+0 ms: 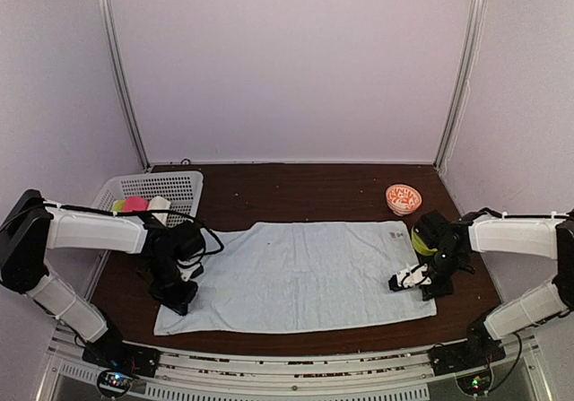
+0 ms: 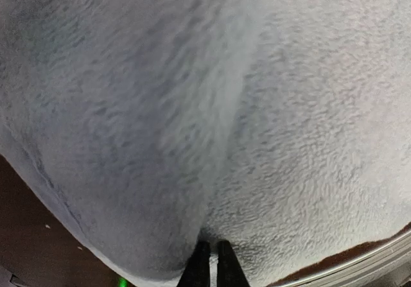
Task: Roll the towels
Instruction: Flatten out the towel at the center of the board, then smooth out the towel at the center of the board.
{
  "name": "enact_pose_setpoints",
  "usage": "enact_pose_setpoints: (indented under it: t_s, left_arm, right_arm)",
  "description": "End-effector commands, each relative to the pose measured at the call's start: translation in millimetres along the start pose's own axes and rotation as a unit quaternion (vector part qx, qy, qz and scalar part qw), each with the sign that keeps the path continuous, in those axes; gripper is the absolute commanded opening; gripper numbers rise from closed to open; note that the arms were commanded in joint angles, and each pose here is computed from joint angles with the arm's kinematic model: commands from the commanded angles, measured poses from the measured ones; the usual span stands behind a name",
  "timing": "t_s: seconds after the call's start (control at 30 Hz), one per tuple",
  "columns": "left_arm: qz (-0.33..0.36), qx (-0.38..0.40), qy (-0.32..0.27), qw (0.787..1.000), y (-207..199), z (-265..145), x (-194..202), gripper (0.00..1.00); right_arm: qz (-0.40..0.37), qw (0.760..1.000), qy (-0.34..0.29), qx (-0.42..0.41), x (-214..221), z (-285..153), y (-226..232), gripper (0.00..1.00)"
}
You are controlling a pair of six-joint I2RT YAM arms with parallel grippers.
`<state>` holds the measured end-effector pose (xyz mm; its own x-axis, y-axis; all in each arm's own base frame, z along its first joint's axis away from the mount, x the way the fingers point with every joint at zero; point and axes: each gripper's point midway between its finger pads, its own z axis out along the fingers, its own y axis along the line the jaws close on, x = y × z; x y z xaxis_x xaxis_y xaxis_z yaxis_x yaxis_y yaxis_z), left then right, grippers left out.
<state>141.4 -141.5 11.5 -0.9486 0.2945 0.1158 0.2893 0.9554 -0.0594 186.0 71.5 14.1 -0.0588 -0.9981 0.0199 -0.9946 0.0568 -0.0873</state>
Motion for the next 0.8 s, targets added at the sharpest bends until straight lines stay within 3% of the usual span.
enact_pose_setpoints:
  t_s: [0.0, 0.2, 0.33, 0.5, 0.77]
  left_arm:
    - [-0.035, -0.026, 0.040, 0.998, 13.3, -2.1, 41.2, 0.04]
    - [-0.035, 0.019, 0.008, 0.999, -3.1, -32.0, 40.2, 0.04]
    - [-0.018, 0.028, -0.073, 0.997, -16.0, -78.0, -0.2, 0.06]
    - [0.000, -0.027, -0.122, 0.992, -11.0, -100.8, -58.7, 0.14]
    - [0.019, -0.015, -0.198, 0.980, -17.6, -106.5, -140.5, 0.17]
  right_arm:
    - [-0.043, 0.993, 0.098, -0.048, 48.7, 7.6, 51.3, 0.35]
    - [-0.039, 0.995, 0.091, -0.006, 52.1, -17.4, 50.7, 0.34]
    - [-0.032, 0.997, 0.054, 0.041, 37.4, -42.5, 28.1, 0.44]
    - [-0.017, 0.998, 0.001, 0.065, 11.0, -66.8, 1.6, 0.49]
    - [0.146, 0.977, -0.132, 0.087, -56.9, -86.1, -83.9, 0.43]
